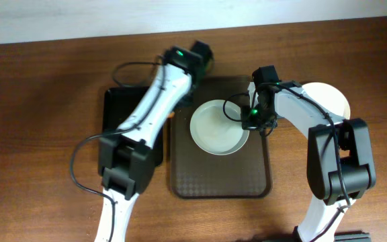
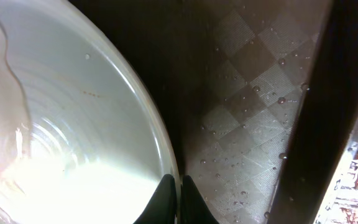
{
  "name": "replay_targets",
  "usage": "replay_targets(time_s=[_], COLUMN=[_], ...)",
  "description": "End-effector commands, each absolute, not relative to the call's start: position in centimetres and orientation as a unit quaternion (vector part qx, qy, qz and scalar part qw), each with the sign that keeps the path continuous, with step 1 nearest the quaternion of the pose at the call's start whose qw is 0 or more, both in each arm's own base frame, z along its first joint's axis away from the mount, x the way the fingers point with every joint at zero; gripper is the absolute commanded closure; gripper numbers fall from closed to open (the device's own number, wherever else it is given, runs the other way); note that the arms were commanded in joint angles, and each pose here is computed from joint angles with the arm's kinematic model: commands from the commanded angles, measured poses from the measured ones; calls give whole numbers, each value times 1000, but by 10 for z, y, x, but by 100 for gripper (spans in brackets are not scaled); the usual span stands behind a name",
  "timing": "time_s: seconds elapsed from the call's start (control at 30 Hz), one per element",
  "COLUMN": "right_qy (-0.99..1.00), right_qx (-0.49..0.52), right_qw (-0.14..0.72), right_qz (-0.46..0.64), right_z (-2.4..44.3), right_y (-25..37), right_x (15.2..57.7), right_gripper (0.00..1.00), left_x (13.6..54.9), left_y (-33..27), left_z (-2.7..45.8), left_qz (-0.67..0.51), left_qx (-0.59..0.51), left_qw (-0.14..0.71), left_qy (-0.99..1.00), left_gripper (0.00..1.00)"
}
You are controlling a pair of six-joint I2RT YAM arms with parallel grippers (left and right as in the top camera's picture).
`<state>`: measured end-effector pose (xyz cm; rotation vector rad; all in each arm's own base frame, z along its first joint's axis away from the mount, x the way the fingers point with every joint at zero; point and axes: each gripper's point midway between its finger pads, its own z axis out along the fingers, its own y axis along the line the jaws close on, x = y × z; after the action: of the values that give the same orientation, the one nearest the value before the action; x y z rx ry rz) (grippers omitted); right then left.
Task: Clean dirty plates on tray and stack at the side
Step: 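Grasp the sponge with the left gripper and scrub the last plate, then return the sponge to the black tray and lift the plate with the right gripper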
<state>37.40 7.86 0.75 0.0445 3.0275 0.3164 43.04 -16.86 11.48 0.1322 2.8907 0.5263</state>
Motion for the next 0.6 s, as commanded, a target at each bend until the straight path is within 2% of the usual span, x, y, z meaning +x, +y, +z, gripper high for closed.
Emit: replay_targets(time_s=[0.0, 0.13, 0.23, 0.3, 0.4, 0.43, 0.47, 0.5, 0.53, 0.57], right_qy=[996, 996, 996, 996, 996, 996, 996, 996, 996, 995], right_qx=[25, 25, 25, 25, 24, 15, 11, 11, 11, 10], right_qw=[38, 38, 38, 38, 40, 43, 46, 49, 53, 57], right_qz=[73, 74, 74, 74, 74, 74, 74, 75, 75, 76], right_z=[-2, -2, -2, -2, -2, -1, -1, -1, 0, 3], right_y=[66, 67, 67, 67, 67, 67, 67, 67, 67, 68], right_x=[369, 370, 370, 370, 370, 371, 373, 375, 377, 380], right_gripper=[96, 96, 96, 96, 95, 93, 87, 87, 96, 96], left_x=[444, 448, 435, 427, 424, 424, 424, 425, 425, 423], left_y=[-119, -98, -79, -75, -74, -74, -73, -71, -66, -59], left_z=[145, 122, 96, 79, 76, 86, 102, 119, 143, 166], left_qz=[152, -2, -25, -20, -20, -21, -24, -27, -31, -35], left_qx=[-31, -13, -11, -4, -5, -4, -5, -7, -12, -19], left_qw=[98, 26, -22, -44, -45, -36, -18, 3, 31, 59], left_qy=[983, 1000, 999, 999, 999, 999, 1000, 1000, 999, 997], left_gripper=[100, 100, 100, 95, 56, 24, 0, 0, 0, 0])
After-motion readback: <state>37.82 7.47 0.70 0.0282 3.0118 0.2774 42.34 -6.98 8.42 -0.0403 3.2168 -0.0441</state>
